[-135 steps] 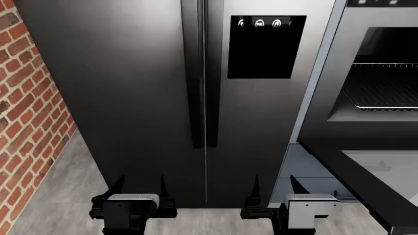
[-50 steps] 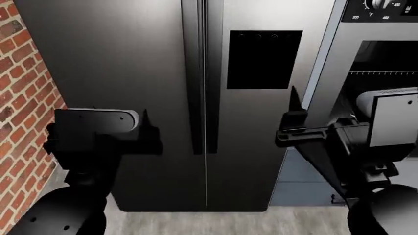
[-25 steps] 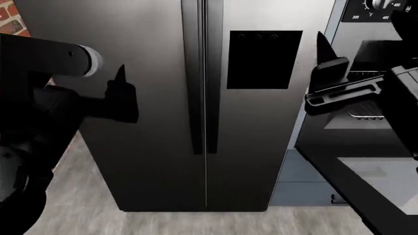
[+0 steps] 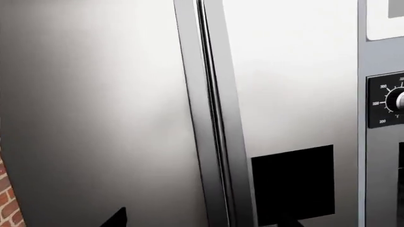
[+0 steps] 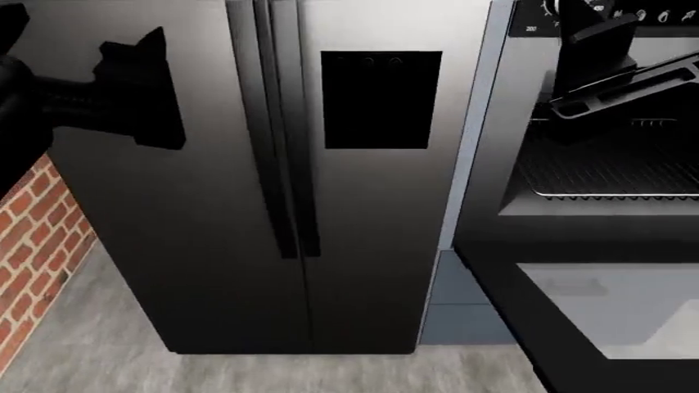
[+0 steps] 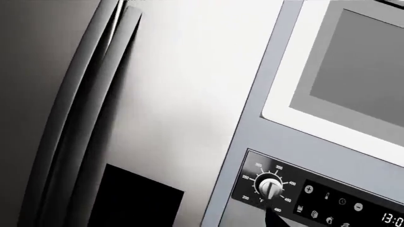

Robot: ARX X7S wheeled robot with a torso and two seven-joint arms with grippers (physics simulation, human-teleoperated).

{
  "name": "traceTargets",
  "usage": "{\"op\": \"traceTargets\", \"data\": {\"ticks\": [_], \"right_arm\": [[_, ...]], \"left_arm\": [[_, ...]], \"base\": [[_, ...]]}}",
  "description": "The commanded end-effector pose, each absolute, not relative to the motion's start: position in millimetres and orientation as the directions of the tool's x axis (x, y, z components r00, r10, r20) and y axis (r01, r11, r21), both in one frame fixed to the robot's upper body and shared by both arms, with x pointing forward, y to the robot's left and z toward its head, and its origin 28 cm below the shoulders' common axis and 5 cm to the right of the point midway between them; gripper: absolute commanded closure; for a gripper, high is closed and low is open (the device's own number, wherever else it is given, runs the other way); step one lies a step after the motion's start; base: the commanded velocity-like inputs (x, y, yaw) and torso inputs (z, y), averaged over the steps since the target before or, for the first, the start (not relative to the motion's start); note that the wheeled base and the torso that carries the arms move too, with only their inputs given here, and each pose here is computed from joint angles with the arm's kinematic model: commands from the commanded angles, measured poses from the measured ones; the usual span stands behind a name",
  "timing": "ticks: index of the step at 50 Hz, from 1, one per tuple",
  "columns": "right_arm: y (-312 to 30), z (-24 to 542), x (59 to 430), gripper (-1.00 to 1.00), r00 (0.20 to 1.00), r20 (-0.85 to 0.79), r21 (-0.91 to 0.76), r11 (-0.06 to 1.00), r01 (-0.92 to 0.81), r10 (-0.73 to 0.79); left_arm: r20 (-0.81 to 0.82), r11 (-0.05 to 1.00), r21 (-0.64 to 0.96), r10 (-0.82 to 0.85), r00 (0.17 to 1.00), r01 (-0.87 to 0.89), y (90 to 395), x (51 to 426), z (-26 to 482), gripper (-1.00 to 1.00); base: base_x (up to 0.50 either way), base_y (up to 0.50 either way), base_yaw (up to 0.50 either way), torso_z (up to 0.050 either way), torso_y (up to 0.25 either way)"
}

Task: Fully slide the oven rack out.

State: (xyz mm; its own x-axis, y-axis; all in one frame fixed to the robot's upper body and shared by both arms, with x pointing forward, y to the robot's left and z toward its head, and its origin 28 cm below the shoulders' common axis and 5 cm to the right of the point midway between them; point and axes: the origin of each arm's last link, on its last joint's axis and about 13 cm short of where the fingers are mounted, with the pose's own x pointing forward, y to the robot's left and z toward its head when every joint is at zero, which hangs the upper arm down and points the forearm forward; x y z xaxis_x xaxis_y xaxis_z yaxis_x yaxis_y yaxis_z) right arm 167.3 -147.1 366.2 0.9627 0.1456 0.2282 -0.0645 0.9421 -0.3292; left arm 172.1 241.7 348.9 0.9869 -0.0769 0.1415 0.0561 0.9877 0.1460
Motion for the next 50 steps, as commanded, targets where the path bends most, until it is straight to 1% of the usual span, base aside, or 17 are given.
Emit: {"op": "traceTargets", "data": {"ticks": [1, 21, 33, 44, 50], "right_arm": [[-147.6, 371.2, 166.2, -1.00, 0.970, 0.197, -0.358, 0.932, -0.061, 0.139], [-151.3, 370.8, 161.1, -1.00, 0.972, 0.198, -0.356, 0.933, -0.049, 0.127], [-151.5, 372.4, 160.5, -1.00, 0.971, 0.202, -0.357, 0.933, -0.046, 0.125], [-151.2, 370.7, 161.9, -1.00, 0.974, 0.188, -0.348, 0.936, -0.053, 0.125], [-151.7, 370.0, 162.0, -1.00, 0.975, 0.186, -0.344, 0.938, -0.054, 0.124]], "left_arm": [[0.146, 0.989, 0.138, -0.081, 0.986, 0.060, 241.2, 164.6, 357.6, -1.00], [0.156, 0.989, 0.138, -0.078, 0.985, 0.057, 240.5, 166.8, 361.4, -1.00], [0.126, 0.992, 0.129, -0.025, 0.992, 0.009, 242.3, 168.4, 359.9, -1.00], [0.124, 0.990, 0.138, -0.031, 0.992, 0.014, 238.5, 175.0, 360.2, -1.00], [0.130, 0.991, 0.131, -0.042, 0.991, 0.024, 237.2, 172.1, 362.6, -1.00]], "base": [[0.00, -0.50, 0.00, 0.000, 0.000], [0.00, -0.50, 0.00, 0.000, 0.000], [0.00, -0.50, 0.00, 0.000, 0.000], [0.00, -0.50, 0.00, 0.000, 0.000], [0.00, -0.50, 0.00, 0.000, 0.000]]}}
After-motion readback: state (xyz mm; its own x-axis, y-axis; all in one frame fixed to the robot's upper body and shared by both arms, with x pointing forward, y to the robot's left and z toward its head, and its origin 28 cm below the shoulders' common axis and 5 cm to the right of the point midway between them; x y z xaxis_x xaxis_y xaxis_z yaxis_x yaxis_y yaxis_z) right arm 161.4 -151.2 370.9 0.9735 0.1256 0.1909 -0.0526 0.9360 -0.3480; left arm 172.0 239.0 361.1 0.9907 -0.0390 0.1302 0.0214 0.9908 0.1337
